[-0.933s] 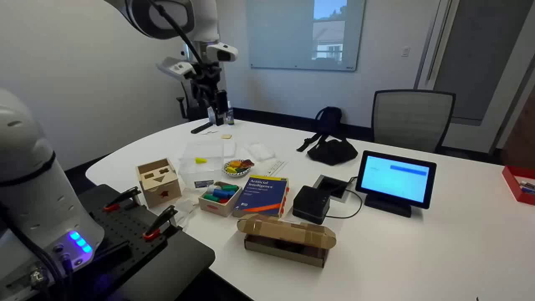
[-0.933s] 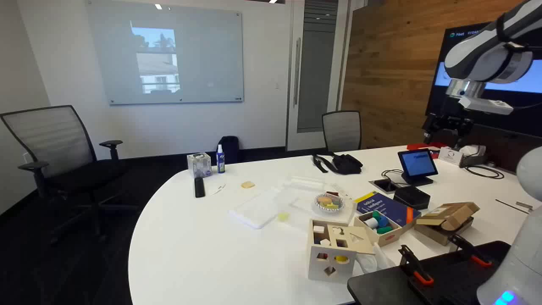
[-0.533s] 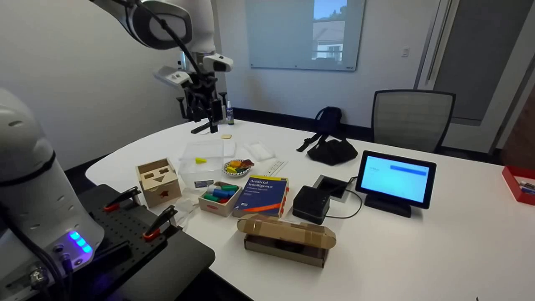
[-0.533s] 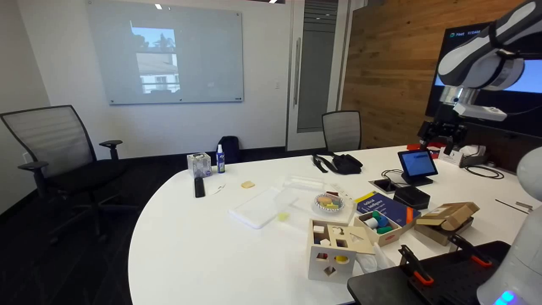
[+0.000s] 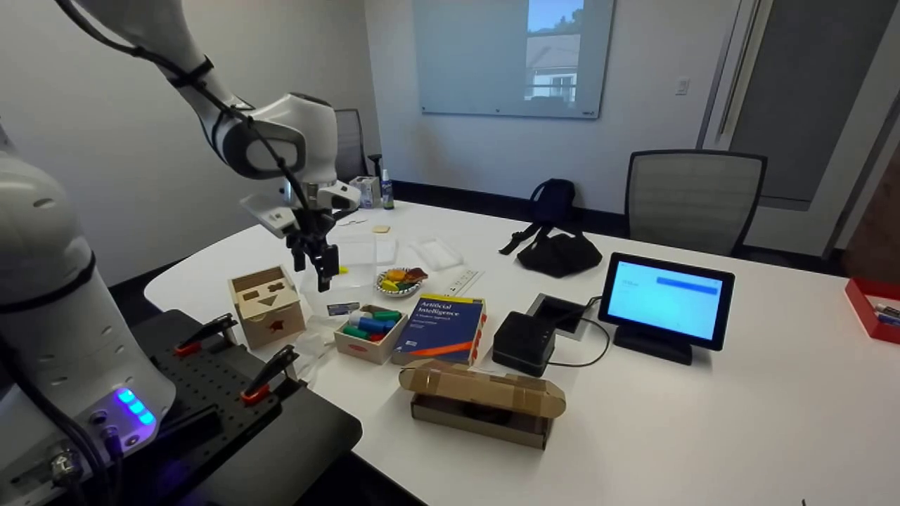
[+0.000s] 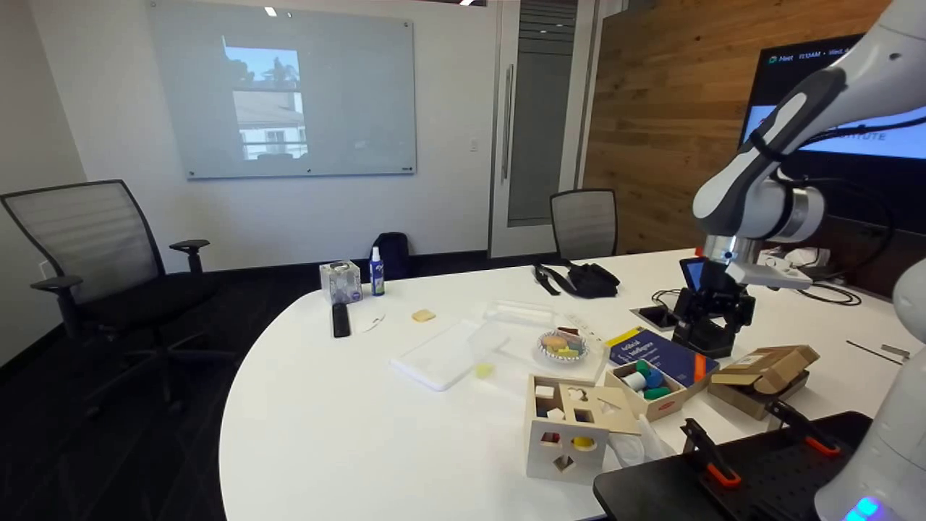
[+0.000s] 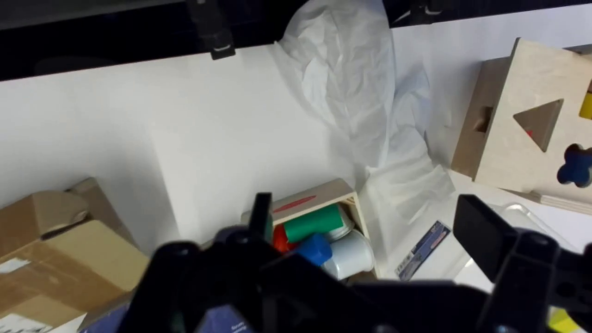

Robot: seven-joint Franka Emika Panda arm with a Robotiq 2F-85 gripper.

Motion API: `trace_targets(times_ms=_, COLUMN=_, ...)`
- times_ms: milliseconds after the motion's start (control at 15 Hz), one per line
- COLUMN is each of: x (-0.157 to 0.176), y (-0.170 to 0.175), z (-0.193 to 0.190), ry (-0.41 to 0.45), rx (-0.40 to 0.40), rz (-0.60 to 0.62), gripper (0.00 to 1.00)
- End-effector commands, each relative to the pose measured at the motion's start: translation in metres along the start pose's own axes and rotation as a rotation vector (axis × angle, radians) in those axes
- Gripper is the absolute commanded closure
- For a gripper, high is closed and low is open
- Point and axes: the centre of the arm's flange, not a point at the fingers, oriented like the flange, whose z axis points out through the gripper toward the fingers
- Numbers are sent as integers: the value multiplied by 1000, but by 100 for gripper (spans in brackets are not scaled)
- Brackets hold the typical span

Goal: Completely close the wooden box

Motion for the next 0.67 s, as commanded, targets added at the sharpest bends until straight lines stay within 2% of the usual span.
trace_targets(times_ms=0, x=3, y=-21, z=59, ry=-17, rx=32, rz=-1, gripper=0)
trace_targets(times_ms=267, x=-4, y=-38, z=98, ry=-45, rx=50, rz=-5, gripper=0)
trace_targets(times_ms=600, x=-12, y=-46, z=126, ry=-74, rx=42, rz=-13, gripper=0)
